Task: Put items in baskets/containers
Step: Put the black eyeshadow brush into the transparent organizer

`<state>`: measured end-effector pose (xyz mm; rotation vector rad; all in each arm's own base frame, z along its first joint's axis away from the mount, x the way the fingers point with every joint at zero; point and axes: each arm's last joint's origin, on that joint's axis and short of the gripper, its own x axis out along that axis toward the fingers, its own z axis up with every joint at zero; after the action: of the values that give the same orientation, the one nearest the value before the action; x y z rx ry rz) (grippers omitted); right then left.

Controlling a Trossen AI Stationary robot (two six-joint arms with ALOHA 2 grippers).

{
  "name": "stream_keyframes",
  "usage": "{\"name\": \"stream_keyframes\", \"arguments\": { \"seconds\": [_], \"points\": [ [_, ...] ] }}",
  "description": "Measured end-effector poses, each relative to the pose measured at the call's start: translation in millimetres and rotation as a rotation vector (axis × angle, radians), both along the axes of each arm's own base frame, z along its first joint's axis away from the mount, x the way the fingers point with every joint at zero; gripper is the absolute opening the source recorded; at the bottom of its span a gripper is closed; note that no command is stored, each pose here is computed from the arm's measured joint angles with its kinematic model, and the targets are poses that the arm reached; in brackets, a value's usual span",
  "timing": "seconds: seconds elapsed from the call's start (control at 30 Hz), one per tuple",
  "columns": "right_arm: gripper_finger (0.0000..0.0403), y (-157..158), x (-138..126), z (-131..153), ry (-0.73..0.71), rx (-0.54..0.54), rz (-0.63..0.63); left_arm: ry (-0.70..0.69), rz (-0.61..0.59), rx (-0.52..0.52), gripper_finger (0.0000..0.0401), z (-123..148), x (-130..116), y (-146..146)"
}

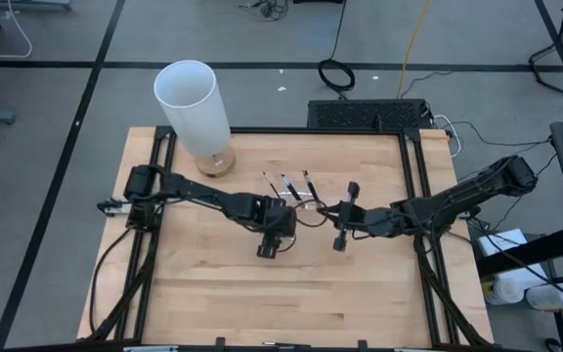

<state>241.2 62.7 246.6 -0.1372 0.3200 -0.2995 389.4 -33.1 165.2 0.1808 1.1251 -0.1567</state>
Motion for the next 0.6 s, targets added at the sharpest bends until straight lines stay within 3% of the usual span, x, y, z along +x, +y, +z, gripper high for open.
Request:
{"name": "stream_keyframes", "arguments": {
  "seconds": [0.17,0.6],
  "points": [
    [0.0004,-0.8,-0.5,-0.9,0.012,-0.011,-0.012,0.037,-0.026,0.04,0.0228,-17.4,2.7,-4.1],
    [0.0004,-3.5,-1.3,1.7,-0.001,-0.026,-0.04,0.034,-0.015,0.001,0.0228,-23.5,6.2,2.4]
  ]
}}
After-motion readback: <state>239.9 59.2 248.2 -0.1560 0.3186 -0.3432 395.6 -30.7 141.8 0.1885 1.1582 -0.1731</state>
